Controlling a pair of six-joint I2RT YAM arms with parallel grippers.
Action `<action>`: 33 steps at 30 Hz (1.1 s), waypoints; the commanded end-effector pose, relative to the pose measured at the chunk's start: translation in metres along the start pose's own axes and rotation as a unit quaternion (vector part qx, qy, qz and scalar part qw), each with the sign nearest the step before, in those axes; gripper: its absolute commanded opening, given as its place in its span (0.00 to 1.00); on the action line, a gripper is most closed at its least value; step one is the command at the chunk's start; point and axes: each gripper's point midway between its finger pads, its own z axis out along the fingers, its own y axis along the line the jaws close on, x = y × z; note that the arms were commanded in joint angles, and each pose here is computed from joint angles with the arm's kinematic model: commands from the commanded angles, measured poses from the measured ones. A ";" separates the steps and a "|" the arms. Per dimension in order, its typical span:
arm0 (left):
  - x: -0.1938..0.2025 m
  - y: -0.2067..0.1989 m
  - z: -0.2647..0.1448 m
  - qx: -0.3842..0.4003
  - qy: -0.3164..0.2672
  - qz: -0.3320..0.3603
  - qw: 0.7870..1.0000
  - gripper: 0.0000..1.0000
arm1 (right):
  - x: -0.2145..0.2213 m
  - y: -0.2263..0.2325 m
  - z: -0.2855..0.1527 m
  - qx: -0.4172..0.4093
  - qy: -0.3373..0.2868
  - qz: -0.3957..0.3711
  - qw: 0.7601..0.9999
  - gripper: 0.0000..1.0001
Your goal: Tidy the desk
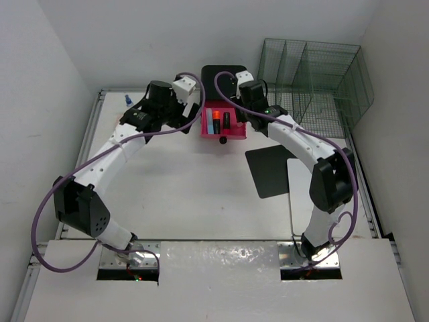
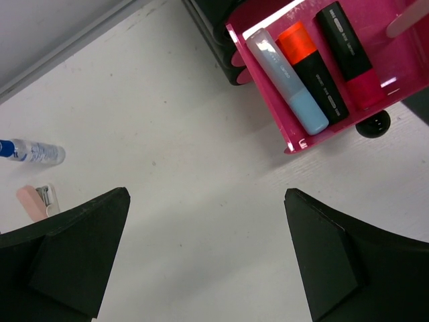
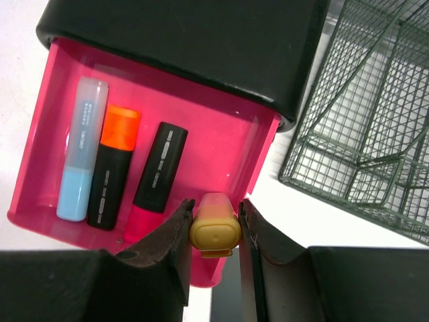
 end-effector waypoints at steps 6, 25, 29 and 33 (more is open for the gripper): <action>-0.005 0.000 0.016 -0.003 -0.008 0.007 1.000 1.00 | -0.004 -0.005 -0.018 0.015 0.018 -0.002 1.000 0.00; -0.001 0.003 0.016 -0.007 -0.002 0.023 1.000 1.00 | 0.005 0.001 0.006 0.020 0.038 0.004 0.999 0.28; 0.001 0.002 0.016 -0.006 0.000 0.025 1.000 1.00 | 0.000 0.001 0.015 0.024 0.037 0.000 0.999 0.50; 0.002 0.003 0.014 -0.009 0.000 0.029 1.000 1.00 | 0.003 -0.002 0.024 0.039 0.049 -0.006 0.998 0.63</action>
